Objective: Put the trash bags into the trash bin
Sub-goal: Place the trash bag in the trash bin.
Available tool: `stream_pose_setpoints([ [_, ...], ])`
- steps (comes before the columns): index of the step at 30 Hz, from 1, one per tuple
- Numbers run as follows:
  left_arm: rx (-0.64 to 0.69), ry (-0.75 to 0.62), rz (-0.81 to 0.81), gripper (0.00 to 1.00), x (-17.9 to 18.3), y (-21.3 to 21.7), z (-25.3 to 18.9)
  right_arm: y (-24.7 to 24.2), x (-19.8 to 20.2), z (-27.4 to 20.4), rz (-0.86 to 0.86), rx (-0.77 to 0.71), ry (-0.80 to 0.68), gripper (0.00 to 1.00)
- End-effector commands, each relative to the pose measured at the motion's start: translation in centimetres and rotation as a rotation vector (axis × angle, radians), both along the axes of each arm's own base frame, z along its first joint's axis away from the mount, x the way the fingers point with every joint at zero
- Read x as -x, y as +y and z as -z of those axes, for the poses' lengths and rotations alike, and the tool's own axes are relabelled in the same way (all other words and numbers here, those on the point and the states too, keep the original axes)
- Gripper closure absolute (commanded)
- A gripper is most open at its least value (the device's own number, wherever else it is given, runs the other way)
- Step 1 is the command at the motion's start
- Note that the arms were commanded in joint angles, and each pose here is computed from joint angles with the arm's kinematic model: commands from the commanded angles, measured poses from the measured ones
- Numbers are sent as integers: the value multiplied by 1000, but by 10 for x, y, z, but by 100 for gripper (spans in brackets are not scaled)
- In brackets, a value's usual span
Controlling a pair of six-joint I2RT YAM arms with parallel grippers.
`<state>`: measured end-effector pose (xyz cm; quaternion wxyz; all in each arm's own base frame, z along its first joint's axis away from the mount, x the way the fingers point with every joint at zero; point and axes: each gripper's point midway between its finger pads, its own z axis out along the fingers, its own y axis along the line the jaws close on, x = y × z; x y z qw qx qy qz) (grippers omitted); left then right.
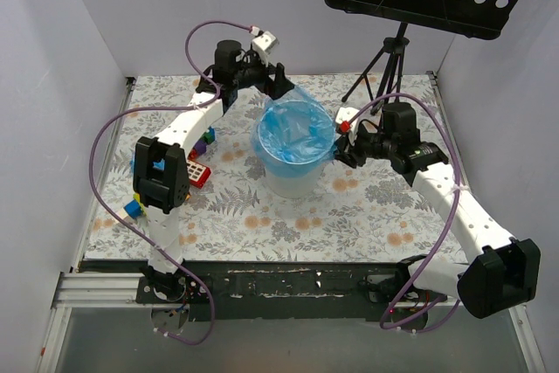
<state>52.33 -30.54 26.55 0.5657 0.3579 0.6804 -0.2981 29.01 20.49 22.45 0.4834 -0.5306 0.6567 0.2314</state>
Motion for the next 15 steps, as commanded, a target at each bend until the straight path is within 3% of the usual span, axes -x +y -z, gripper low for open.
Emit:
stream_pose_setpoints([
  [1, 141, 309, 87, 21, 34, 4, -4, 5, 2, -5, -18, -45, 1, 57],
  [15, 132, 601, 85, 26, 75, 12, 91, 0, 12, 10, 38, -64, 64, 56],
])
